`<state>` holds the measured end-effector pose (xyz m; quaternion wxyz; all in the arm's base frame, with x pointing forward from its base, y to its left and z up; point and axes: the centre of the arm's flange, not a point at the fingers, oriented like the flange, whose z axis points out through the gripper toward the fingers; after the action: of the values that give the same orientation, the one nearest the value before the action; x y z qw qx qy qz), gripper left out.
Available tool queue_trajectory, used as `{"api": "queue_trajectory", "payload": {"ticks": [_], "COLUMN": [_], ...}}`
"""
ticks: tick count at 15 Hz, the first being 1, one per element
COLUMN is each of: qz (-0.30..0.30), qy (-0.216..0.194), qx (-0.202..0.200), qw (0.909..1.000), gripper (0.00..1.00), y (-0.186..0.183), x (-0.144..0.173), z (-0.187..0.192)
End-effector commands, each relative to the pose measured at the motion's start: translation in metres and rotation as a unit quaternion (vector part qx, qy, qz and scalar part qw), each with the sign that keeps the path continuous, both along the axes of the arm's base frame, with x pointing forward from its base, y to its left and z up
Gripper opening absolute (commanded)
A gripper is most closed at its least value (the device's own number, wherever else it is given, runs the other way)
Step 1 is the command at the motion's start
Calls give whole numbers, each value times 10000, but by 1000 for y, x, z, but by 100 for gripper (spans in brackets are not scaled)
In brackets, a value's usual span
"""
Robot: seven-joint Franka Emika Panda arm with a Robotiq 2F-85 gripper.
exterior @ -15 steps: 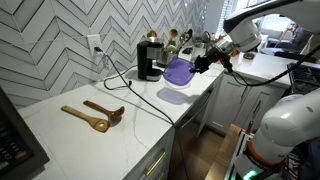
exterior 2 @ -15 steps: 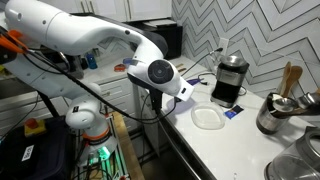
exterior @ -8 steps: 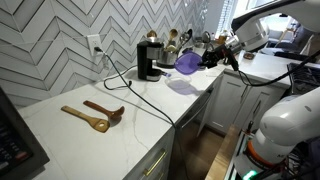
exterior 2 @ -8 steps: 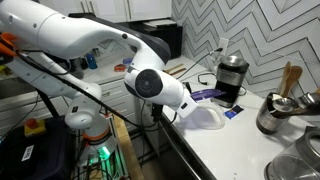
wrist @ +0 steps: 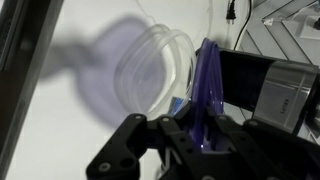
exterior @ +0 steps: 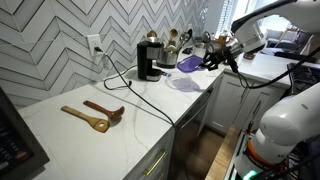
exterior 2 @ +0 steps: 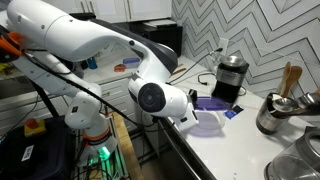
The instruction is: Put the blue lid on the clear bowl on the right
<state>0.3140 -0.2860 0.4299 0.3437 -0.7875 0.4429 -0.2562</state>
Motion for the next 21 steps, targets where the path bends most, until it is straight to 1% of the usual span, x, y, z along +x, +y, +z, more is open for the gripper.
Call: {"api": "queue_trajectory", "payload": {"ticks": [1, 4, 5, 10, 12, 17, 21], "qz": [-72, -11, 29, -49, -69, 21, 113], "qy": [255, 410, 420, 398, 350, 374, 482], "qx": [423, 576, 558, 610, 690, 830, 920], "qw": [9988, 9975, 9976, 9973, 9970, 9958, 9945], "gripper": [3, 3, 3, 3, 3, 3, 3], "y": [-13, -14, -16, -22, -23, -19, -12], "x": [10, 16, 17, 27, 31, 39, 45], "z": [-18, -30, -33, -37, -39, -50, -59]}}
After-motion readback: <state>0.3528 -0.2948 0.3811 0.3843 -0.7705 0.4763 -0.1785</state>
